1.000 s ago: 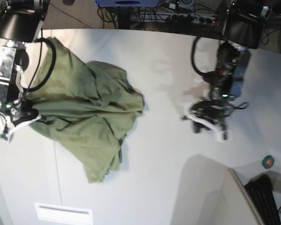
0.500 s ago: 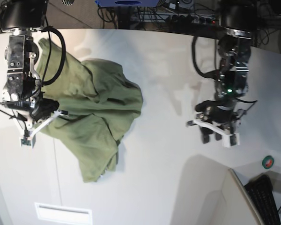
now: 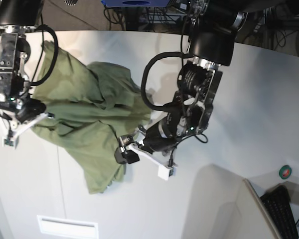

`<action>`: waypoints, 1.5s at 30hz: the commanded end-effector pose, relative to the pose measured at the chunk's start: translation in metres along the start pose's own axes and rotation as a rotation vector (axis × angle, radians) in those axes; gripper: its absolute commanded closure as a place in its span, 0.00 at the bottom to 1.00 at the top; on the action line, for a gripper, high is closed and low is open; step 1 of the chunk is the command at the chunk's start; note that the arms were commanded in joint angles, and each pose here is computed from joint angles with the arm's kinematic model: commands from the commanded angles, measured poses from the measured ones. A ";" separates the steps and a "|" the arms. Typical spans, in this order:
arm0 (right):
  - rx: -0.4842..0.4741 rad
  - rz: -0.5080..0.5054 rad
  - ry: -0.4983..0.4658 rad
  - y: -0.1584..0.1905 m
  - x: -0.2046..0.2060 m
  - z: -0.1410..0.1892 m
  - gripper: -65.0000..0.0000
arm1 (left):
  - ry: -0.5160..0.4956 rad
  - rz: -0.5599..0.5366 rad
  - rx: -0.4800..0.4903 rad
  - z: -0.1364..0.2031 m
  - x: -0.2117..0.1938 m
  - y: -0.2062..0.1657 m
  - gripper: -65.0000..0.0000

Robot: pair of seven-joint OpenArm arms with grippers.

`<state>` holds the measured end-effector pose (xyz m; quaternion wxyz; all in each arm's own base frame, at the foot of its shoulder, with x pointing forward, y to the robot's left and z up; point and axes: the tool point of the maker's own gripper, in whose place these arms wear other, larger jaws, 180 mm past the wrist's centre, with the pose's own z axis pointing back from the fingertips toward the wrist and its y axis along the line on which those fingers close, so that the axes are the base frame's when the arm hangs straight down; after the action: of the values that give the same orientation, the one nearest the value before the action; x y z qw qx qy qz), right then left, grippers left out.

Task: Layout the t-shirt on the table in an organized manner, then fold the t-shirt properly
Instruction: 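Grasp the t-shirt fabric with the left gripper and pull it outward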

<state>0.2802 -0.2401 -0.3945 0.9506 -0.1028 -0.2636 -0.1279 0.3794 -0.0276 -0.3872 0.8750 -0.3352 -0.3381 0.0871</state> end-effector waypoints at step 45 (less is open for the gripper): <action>-0.004 0.034 -0.048 -0.040 -0.040 0.022 0.79 | 0.037 -0.033 0.058 -0.082 0.005 -0.015 0.57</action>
<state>0.2158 -0.2565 -0.4035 0.9528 -0.0982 -0.2623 -0.1175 0.4156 -0.0747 -0.4432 0.9062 -0.2924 -0.2948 0.0797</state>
